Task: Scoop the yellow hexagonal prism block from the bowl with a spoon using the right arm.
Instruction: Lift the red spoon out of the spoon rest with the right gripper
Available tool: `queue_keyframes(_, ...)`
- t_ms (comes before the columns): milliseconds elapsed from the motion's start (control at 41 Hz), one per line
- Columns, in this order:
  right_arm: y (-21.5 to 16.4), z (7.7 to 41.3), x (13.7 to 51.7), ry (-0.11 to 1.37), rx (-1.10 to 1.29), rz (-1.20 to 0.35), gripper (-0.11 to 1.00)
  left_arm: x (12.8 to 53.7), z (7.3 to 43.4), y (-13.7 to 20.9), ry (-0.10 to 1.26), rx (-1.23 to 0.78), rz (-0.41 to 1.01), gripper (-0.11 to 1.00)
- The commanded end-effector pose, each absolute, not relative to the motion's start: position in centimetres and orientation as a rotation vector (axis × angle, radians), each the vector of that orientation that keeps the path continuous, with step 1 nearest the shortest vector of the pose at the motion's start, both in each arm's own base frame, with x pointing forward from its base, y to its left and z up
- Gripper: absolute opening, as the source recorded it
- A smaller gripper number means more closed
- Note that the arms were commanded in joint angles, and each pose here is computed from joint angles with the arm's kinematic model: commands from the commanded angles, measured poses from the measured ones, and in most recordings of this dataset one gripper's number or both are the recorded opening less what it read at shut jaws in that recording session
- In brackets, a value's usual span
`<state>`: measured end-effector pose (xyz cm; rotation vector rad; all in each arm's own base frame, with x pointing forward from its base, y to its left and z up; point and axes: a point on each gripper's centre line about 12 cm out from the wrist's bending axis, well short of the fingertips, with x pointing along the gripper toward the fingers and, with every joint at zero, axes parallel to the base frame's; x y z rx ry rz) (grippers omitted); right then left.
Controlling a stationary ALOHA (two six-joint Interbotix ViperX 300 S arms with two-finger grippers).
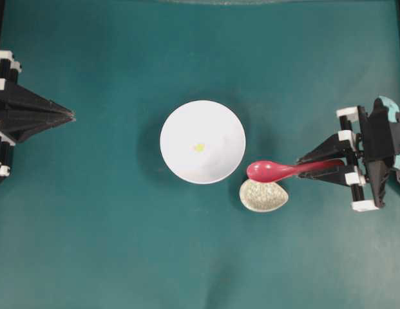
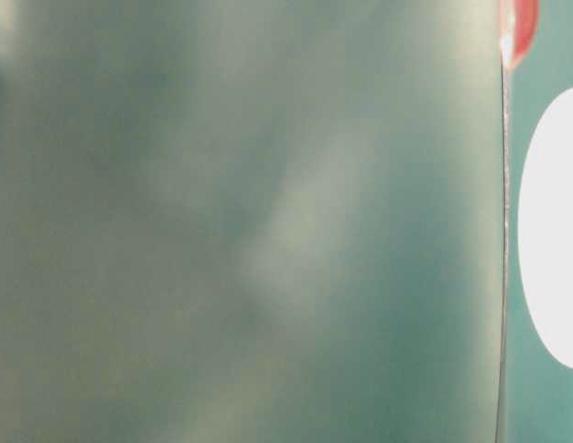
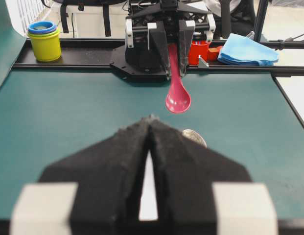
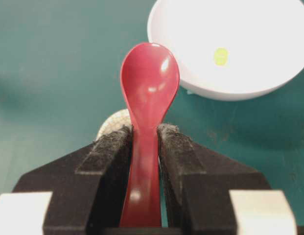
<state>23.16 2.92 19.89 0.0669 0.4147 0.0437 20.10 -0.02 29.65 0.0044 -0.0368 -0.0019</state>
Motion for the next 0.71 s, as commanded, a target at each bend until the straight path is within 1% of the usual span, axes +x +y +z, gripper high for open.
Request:
queue_keyframes(0,2.6,21.3,23.6,0.379,0.071,0.037,0.25,20.4,30.4,0.0,-0.055,0.004,-0.002,0.04)
queue_keyframes(171,2.3,21.7,23.7,0.376,0.069,0.031,0.25,20.4,30.4,0.0,-0.054,0.006,-0.003,0.04)
queue_keyframes(293,2.6,21.0,23.5,0.426,0.077,0.056,0.25,20.3,30.3,0.0,-0.052,0.004,-0.002,0.04)
queue_keyframes(439,3.1,19.6,23.5,0.516,0.084,0.085,0.25,20.3,30.4,0.0,-0.055,0.006,-0.003,0.04)
queue_keyframes(683,3.3,17.0,24.0,0.628,0.084,0.083,0.25,20.3,30.4,0.0,-0.055,0.004,-0.002,0.04)
